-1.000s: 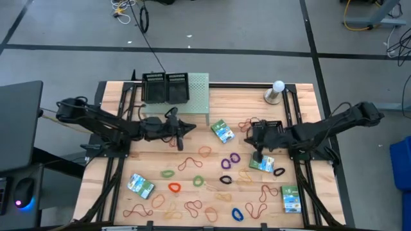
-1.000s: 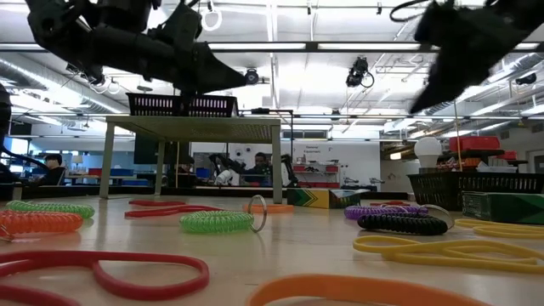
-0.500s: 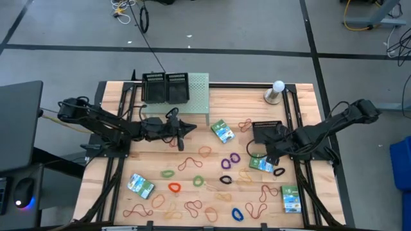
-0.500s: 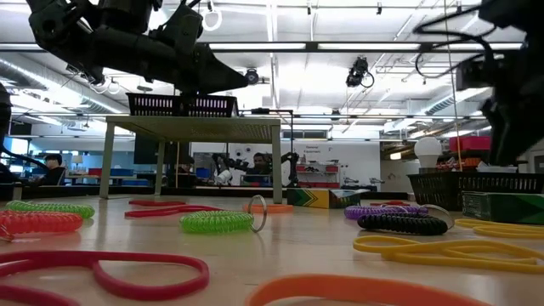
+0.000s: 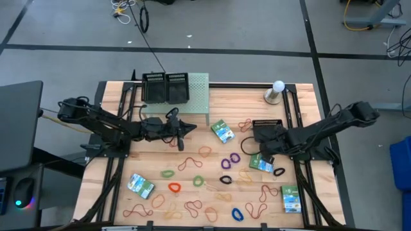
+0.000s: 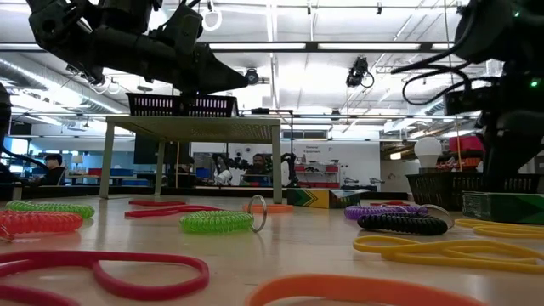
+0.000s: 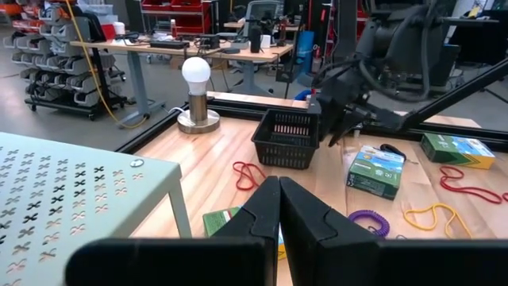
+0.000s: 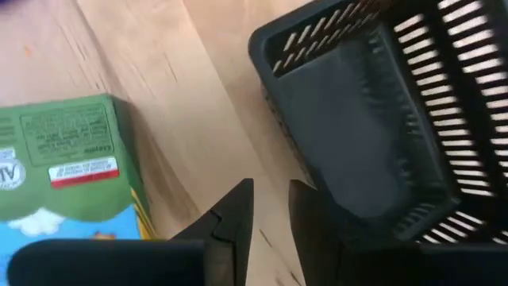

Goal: Pick & Place Office Desk Supplies
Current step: Put the black bin on the shelf

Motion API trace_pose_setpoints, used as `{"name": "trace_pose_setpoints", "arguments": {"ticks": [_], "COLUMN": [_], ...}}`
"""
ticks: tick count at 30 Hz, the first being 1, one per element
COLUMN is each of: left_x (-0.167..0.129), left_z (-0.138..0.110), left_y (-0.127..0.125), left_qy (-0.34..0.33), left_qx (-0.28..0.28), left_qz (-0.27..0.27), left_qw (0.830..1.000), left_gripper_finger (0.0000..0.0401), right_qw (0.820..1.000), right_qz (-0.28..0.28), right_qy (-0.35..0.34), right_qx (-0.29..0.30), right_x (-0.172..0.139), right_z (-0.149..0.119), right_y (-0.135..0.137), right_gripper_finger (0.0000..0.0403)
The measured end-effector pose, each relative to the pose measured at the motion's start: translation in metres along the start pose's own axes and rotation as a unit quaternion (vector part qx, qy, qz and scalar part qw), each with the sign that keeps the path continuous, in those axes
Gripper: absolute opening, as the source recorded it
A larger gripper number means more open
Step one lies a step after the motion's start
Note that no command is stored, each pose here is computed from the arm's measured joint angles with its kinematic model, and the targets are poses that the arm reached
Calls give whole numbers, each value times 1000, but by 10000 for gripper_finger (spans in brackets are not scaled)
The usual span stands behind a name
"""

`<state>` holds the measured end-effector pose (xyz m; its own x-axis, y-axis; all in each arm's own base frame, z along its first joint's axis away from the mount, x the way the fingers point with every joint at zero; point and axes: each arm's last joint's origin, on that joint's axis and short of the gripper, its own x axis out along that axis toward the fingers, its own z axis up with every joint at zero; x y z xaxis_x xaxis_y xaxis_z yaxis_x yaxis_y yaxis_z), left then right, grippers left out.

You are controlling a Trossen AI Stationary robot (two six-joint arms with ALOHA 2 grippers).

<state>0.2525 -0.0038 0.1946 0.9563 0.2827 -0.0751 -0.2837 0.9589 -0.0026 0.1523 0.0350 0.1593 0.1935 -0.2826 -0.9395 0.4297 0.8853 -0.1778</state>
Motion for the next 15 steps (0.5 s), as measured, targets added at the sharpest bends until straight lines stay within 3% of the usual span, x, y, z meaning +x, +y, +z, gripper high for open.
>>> {"name": "trace_pose_setpoints", "arguments": {"ticks": [4,7,10,13,15], "left_x": [0,0,0,0,0], "left_z": [0,0,0,0,2], "left_y": [0,0,0,0,2], "left_qy": [0,0,0,-1,-13], "left_qx": [0,0,0,-5,-49], "left_qz": [0,0,0,2,26], "left_qw": [1000,1000,1000,1000,998], "left_gripper_finger": [13,13,13,13,13], "right_qw": [1000,999,993,976,963], "right_qz": [12,26,39,42,38], "right_qy": [4,-12,-28,-46,-65], "right_qx": [6,41,110,209,260], "right_x": [-6,-18,-33,-41,-39], "right_z": [7,18,33,48,57], "right_y": [6,9,8,2,-5], "right_gripper_finger": [100,116,135,153,160]}}
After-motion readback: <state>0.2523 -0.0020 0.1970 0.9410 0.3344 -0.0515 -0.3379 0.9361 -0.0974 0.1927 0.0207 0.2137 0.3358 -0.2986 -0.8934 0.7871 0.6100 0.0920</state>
